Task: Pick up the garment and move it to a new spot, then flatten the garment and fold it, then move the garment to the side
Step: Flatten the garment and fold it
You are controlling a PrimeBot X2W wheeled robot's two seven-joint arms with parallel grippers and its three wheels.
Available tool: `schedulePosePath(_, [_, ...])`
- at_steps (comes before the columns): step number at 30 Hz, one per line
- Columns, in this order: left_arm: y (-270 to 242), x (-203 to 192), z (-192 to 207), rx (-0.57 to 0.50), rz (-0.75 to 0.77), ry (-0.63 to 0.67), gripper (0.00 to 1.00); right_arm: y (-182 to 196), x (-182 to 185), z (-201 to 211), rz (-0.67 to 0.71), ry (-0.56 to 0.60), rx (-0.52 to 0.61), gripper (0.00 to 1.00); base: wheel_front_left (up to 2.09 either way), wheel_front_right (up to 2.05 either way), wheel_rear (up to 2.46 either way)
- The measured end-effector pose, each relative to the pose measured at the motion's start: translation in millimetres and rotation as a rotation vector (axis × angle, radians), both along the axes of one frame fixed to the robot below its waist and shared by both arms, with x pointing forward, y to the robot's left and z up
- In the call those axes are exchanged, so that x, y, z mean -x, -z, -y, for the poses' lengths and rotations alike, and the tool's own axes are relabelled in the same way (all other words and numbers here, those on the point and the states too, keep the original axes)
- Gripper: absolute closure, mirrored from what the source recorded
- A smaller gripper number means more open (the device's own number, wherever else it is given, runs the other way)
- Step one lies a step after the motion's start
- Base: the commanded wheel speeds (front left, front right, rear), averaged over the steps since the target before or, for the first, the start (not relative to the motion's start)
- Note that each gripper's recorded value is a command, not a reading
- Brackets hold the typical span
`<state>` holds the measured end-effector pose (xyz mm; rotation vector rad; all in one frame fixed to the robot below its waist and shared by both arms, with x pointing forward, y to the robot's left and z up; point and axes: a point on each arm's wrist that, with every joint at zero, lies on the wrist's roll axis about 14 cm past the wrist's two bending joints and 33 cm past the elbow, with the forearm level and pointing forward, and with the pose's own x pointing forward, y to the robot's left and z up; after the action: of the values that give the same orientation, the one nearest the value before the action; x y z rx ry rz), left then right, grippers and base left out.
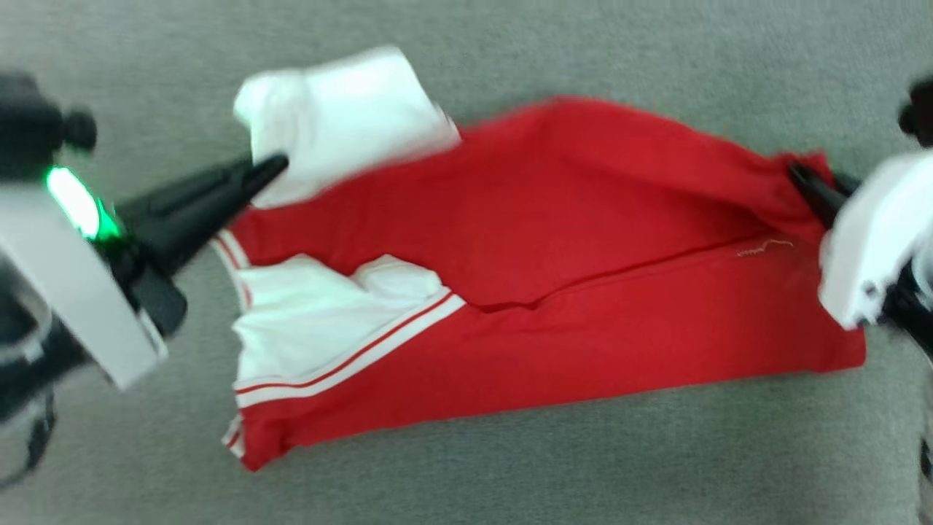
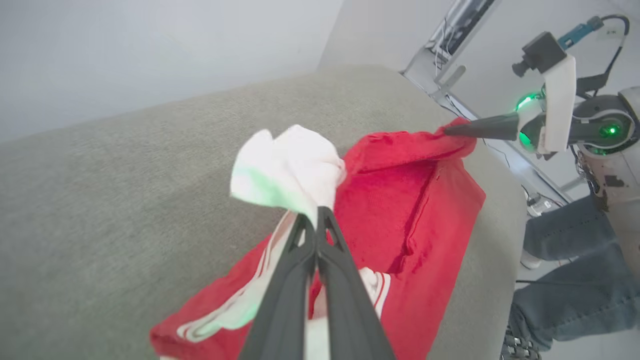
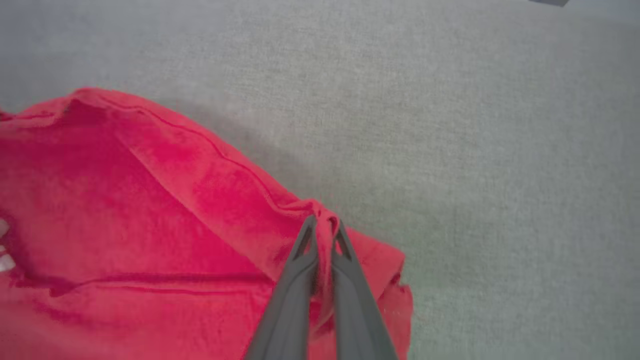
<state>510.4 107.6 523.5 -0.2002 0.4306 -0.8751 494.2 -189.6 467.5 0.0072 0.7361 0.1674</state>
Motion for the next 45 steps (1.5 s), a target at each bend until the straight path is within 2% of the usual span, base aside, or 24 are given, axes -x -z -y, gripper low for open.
schedulePosePath(7, [-1.1,51.8,-22.9,0.099,-0.016,-0.098,1.00,-4.9,33.4,1.3,0.033,0.016,-0.058,1.00,0.00,0.00,0.00])
schedulePosePath(12, [18.6,79.0,-35.8,0.096,-0.101,-0.148,1.00,4.9,50.0,4.9,0.024,0.037,-0.066,1.00,0.00,0.00,0.00])
schedulePosePath(19, [58.1,84.1,-45.0,0.091,-0.176,-0.223,1.00,25.2,56.1,7.5,0.018,0.080,-0.088,1.00,0.00,0.00,0.00])
schedulePosePath(24, [87.3,79.6,-56.1,0.034,-0.176,-0.264,1.00,42.3,55.7,6.9,0.011,0.106,-0.105,1.00,0.00,0.00,0.00])
schedulePosePath(30, [106.3,78.1,-55.1,-0.005,-0.168,-0.260,1.00,54.7,56.3,6.7,0.003,0.122,-0.113,1.00,0.00,0.00,0.00])
schedulePosePath(34, [106.1,75.3,-52.4,0.004,-0.152,-0.269,1.00,50.0,52.3,9.0,0.042,0.133,-0.117,1.00,0.00,0.00,0.00])
schedulePosePath(35, [104.6,74.5,-53.0,0.008,-0.146,-0.276,0.77,48.3,52.0,9.8,0.051,0.136,-0.119,0.93,0.00,0.00,0.00])
schedulePosePath(36, [100.9,71.9,-53.7,0.019,-0.135,-0.289,0.54,45.3,51.4,11.3,0.066,0.142,-0.121,0.67,0.00,0.00,0.00])
schedulePosePath(37, [96.6,70.0,-53.5,0.031,-0.124,-0.298,0.15,41.8,50.8,12.8,0.080,0.147,-0.125,0.43,0.00,0.00,0.00])
schedulePosePath(38, [92.1,68.6,-54.1,0.041,-0.111,-0.307,0.00,37.7,50.6,14.5,0.094,0.152,-0.129,0.03,0.00,0.00,0.00])
schedulePosePath(39, [87.6,68.2,-55.2,0.047,-0.095,-0.314,0.00,33.6,51.2,16.6,0.108,0.159,-0.133,0.00,0.00,0.00,0.00])
schedulePosePath(45, [66.5,69.3,-71.1,0.109,-0.028,-0.424,0.00,18.0,62.5,37.7,0.144,0.213,-0.140,0.00,0.00,0.00,0.00])
